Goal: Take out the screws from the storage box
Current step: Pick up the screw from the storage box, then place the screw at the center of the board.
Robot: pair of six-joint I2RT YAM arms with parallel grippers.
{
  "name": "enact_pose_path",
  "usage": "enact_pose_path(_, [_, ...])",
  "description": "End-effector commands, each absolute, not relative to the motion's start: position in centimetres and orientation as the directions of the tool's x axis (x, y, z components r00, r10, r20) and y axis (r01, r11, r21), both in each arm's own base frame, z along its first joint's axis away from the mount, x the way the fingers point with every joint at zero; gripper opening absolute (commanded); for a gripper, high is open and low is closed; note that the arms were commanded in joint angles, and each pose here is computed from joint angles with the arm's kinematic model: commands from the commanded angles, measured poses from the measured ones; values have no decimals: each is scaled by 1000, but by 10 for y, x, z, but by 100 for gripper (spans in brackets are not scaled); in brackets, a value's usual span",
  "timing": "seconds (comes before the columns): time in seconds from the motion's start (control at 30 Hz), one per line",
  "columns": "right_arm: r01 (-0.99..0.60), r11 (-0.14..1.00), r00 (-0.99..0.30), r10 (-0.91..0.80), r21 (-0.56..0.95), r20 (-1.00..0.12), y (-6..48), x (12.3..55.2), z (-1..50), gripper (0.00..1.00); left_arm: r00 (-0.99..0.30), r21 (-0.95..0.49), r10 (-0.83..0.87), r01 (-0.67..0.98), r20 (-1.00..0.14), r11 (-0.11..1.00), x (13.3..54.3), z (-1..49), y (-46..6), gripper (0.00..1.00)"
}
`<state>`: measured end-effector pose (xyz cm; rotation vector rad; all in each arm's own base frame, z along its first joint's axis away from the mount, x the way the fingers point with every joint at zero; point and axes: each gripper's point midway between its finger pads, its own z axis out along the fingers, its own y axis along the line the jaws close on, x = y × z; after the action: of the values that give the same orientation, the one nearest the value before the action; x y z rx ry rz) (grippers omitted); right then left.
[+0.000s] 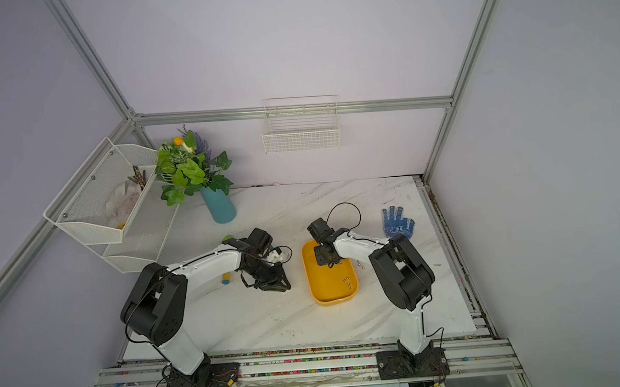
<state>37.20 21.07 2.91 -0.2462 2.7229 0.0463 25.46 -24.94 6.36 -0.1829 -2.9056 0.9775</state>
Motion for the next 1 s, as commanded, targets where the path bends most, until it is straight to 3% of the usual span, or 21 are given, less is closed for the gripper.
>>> enact_pose_path(0.0, [-180,984,-926,-168,5,-337,202,352,34,0,-990,-622,137,134,-44,771,276,89,-258,26])
enact_pose_path(0.37, [-164,985,-890,-123,56,-440,187,344,117,0,-989,-631,138,134,-43,764,277,87,-260,26])
enact_pose_path(0.57, [-47,996,-879,-5,77,-476,132,347,136,0,-989,-637,140,138,-47,759,280,88,-263,26])
enact_pose_path(0.8, [62,997,-899,75,44,-432,79,352,100,0,-990,-641,133,133,-50,756,279,89,-263,26])
enact_pose_path(0.97, [88,996,-939,83,1,-334,68,347,47,0,-990,-639,130,132,-50,758,278,89,-261,26])
